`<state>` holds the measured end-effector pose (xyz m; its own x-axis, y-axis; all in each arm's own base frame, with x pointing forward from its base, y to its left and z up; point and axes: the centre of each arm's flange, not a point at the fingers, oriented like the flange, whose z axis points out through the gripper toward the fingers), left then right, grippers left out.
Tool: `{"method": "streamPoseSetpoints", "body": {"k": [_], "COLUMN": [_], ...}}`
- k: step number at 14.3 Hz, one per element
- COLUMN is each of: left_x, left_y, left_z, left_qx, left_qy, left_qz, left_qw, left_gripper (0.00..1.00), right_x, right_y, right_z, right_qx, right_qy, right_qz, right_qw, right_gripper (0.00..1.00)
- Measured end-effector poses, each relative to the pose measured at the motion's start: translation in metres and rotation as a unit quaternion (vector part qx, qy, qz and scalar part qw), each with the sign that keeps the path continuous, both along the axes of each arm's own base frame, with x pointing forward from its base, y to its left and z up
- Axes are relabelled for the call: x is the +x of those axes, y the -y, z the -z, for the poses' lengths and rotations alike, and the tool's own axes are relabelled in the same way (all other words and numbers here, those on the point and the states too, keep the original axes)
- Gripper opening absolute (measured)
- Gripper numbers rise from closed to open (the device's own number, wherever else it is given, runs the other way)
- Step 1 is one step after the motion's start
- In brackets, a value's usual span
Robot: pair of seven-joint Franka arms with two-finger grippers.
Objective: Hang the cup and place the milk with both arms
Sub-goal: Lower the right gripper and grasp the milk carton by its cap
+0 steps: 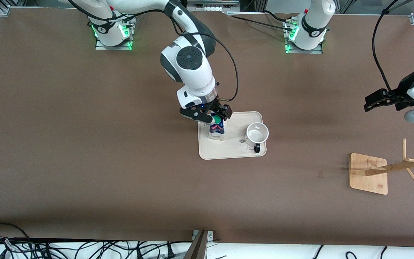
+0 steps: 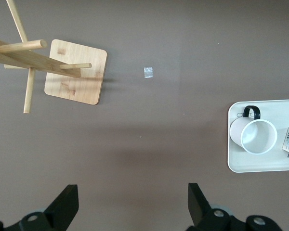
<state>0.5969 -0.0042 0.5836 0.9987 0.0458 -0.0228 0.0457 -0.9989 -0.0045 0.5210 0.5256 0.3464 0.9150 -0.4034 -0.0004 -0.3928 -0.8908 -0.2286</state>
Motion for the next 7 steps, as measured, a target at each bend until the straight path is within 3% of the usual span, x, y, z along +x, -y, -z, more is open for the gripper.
{"method": "streamPoseSetpoints", "body": {"k": [7], "left_x": [0.000], "left_y": [0.000], "left_z": [0.000], "left_qx": [0.000], "left_qy": [0.000], "left_qz": [0.000], "left_qw": [1.000], "left_gripper": [1.00], "right_x": [0.005], "right_y": [-0.001], "right_z": [0.027], "right_qx": [-0.003], "right_qy": [0.013], "right_qz": [-0.038], "right_qw": [0.999], "right_gripper": [1.00]}}
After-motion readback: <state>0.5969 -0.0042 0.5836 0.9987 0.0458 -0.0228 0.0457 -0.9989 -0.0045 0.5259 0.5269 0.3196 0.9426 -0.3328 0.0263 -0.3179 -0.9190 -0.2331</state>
